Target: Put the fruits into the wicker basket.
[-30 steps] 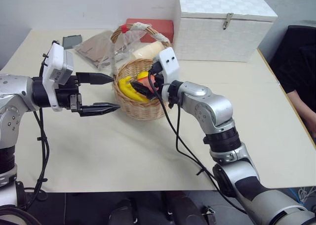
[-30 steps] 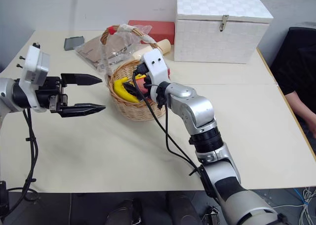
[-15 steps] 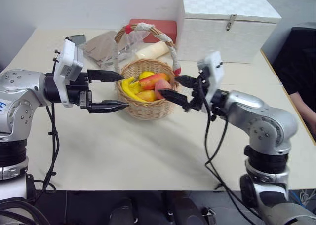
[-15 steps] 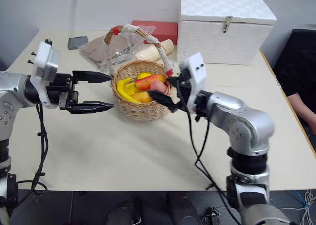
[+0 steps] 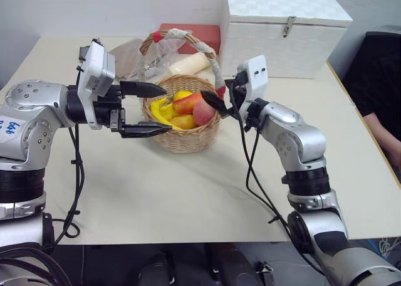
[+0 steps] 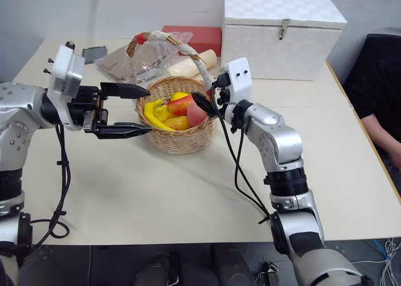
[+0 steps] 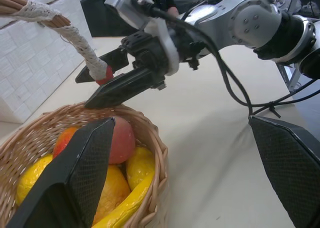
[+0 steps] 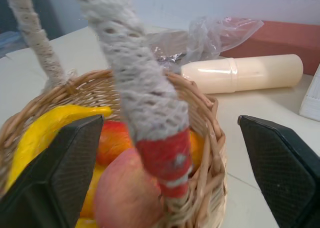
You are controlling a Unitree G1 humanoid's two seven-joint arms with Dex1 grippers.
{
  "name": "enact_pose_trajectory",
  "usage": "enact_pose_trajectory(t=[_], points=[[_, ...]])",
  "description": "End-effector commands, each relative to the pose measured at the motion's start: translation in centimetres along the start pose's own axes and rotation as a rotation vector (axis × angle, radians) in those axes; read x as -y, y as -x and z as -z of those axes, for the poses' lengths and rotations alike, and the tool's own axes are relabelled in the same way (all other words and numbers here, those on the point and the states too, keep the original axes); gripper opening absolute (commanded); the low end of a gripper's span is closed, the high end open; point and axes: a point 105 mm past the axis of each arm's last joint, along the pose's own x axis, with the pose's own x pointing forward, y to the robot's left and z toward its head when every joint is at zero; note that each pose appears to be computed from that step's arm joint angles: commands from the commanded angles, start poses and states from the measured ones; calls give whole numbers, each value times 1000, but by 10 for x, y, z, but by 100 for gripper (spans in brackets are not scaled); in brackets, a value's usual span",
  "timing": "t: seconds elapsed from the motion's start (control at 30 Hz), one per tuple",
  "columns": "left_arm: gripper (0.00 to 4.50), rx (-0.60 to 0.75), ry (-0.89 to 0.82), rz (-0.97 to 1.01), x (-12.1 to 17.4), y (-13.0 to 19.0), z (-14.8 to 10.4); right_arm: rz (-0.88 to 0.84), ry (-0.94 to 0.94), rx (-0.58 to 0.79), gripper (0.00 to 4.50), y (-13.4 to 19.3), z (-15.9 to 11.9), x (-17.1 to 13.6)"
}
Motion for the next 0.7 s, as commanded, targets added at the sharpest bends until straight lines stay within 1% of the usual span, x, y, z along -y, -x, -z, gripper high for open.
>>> enact_pose_trajectory(t=[0.03,0.27,0.3,0.37,0.47,0.53,0.63,0.7], points=[[450,8,-44,-23,0,6,-9,-30,56,76,286,1,-16,-5],[450,19,-45,-26,-2,3,-8,-64,88,139,34,12,-25,-11],[450,27,-46,-23,-2,1,-9,-58,89,166,22,17,-30,-9],[450,54,-43,-22,-4,-5,-10,-50,78,246,22,39,-47,-1],[450,70,-33,-7,-5,-9,-10,-21,114,296,22,71,-64,12],[450,78,-27,10,-5,-12,-10,20,172,296,22,96,-71,25],[450,91,-21,33,-4,-17,-9,133,264,238,22,136,-74,54],[450,98,-17,48,-4,-20,-9,207,301,185,22,161,-70,73]])
